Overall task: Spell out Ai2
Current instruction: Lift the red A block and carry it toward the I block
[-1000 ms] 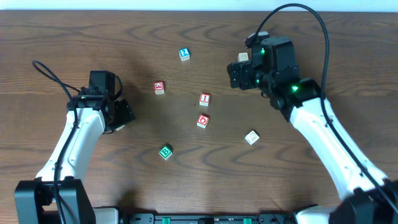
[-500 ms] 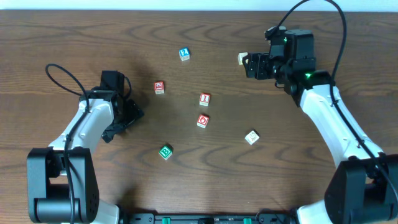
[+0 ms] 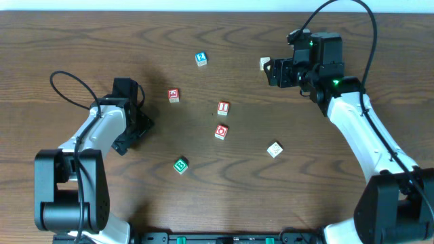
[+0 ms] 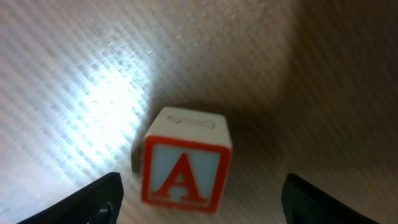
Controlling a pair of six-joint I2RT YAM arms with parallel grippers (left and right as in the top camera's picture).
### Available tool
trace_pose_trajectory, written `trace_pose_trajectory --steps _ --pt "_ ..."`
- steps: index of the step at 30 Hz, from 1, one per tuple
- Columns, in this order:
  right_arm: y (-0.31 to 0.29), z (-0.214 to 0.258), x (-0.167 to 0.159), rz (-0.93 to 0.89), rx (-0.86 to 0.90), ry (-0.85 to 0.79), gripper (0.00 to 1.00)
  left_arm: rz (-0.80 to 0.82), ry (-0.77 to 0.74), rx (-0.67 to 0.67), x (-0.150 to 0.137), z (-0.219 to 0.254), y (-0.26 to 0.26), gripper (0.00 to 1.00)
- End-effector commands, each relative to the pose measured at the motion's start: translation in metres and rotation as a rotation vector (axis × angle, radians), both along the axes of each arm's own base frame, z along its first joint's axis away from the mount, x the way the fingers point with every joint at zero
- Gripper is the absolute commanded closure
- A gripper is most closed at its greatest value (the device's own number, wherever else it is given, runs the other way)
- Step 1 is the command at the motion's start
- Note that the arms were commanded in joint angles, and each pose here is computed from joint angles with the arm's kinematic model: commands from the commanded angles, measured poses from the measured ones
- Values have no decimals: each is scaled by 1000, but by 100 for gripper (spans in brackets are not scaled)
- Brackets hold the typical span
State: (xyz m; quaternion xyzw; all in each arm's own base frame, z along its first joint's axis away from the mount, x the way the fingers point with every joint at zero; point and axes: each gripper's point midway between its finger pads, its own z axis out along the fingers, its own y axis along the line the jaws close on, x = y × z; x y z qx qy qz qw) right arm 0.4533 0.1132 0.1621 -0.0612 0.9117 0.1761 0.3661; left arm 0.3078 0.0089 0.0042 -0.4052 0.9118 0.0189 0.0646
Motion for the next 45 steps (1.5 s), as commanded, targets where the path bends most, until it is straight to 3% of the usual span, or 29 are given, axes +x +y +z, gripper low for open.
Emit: trace_pose_trajectory --steps 1,10,21,31,45 --pt "-2 1 0 15 -9 0 21 10 -25 30 9 4 7 21" --pt "-2 -1 -2 20 -14 8 22 57 -17 25 6 3 22 29" --pt "-2 -1 -2 20 -15 7 23 15 -16 30 8 1 22 50" --pt "-2 -1 -2 20 -14 8 23 -1 23 15 5 -12 19 59" --pt "-2 0 -1 20 -13 3 25 -125 -65 33 49 28 16 81"
